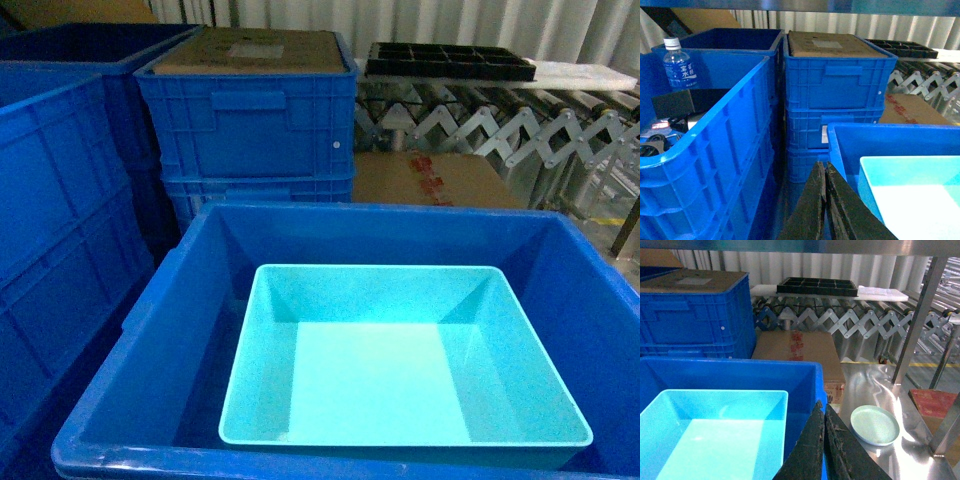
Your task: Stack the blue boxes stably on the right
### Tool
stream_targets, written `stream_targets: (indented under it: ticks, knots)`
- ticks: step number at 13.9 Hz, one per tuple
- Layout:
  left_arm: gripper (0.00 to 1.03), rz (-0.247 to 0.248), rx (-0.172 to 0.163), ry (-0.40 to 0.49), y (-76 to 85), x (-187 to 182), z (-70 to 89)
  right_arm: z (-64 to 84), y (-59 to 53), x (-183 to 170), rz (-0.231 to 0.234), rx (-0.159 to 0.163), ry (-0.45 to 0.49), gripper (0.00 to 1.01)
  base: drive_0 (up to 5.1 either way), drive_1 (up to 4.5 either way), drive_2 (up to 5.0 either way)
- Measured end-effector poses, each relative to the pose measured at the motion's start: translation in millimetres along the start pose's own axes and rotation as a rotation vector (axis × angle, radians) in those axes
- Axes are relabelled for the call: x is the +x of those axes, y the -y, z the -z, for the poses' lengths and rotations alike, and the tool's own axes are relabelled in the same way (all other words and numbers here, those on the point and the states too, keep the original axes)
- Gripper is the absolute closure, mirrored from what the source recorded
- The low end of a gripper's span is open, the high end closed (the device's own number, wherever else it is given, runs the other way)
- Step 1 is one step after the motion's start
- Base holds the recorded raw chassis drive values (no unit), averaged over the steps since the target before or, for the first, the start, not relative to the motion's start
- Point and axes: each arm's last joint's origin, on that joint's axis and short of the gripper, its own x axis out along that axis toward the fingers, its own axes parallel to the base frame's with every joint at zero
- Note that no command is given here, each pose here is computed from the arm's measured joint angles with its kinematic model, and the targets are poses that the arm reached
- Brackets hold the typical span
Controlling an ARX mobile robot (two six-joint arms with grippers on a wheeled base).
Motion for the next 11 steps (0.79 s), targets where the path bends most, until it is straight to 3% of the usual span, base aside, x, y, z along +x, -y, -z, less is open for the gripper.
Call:
stream_targets:
  ticks: [5,9,10,11]
  knots:
    - [1.01,0.0,0.0,0.01,-0.2,-9,11.5,7.5,0.0,-8,0.0,0.0,0.015,0.99,0.0,0.0,0.0]
    - [1.01,-0.001,0.0,0.019,-0.2,-15,11.1,12.4,0.1,-21,0.0,-0.001,-0.013,0.99,0.0,0.0,0.0]
    - [1.01,0.001,0.0,0.012,-0.2,-16,12.0,8.3,0.0,-22,0.0,-0.001,0.023,0.99,0.0,0.0,0.0]
    - [1.01,0.001,0.001,-0.036,-0.3,-23,17.8,12.0,0.1,-21,0.0,-0.001,-0.005,0.99,0.0,0.0,0.0]
